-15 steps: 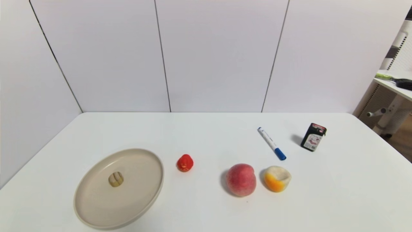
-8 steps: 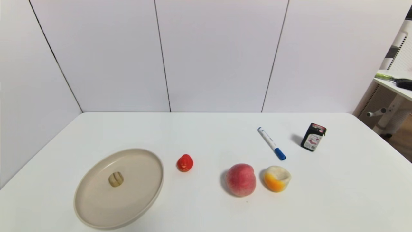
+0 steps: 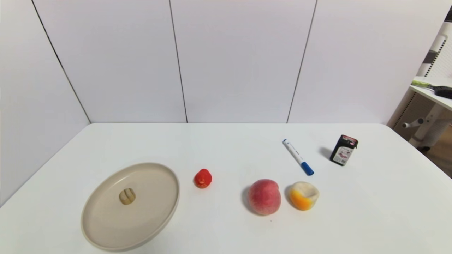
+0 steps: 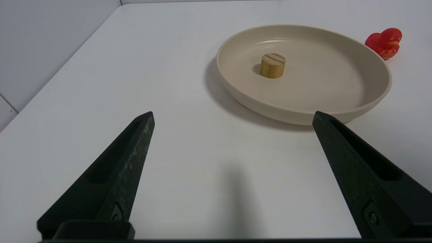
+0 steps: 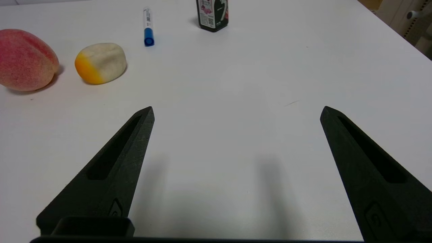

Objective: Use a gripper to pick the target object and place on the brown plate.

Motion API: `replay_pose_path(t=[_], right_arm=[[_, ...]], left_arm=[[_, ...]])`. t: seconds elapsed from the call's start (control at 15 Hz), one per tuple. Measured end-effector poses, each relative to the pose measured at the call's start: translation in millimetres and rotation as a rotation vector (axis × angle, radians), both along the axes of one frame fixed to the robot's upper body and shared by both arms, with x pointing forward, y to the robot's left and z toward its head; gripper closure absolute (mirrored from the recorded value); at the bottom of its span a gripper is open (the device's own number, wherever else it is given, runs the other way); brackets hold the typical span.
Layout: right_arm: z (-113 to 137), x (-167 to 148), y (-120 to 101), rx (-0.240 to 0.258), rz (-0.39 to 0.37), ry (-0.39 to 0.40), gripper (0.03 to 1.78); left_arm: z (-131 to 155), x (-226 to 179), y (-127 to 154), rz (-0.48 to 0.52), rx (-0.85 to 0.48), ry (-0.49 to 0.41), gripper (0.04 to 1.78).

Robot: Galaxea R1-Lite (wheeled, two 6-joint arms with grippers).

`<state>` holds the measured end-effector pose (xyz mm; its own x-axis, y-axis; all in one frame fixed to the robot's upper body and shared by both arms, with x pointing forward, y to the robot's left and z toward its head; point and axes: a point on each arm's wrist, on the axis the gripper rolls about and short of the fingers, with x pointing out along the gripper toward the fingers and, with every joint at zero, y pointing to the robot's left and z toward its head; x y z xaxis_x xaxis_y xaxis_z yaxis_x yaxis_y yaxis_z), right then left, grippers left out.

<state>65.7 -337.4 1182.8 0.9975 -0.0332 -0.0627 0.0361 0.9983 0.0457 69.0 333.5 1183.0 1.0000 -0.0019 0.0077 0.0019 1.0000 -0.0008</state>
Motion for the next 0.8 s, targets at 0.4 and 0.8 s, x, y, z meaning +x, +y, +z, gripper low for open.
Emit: replay_pose_path(t=[0.4,0.8], right_arm=[[0.0,0.0,0.0,0.000,0.000,0.000,0.11],[0.2,0.0,0.0,-0.002,-0.001,-0.001,0.11]], left_arm=[[0.0,0.0,0.0,0.000,0.000,0.000,0.13],[0.2,0.0,0.0,0.000,0.000,-0.001,0.13]])
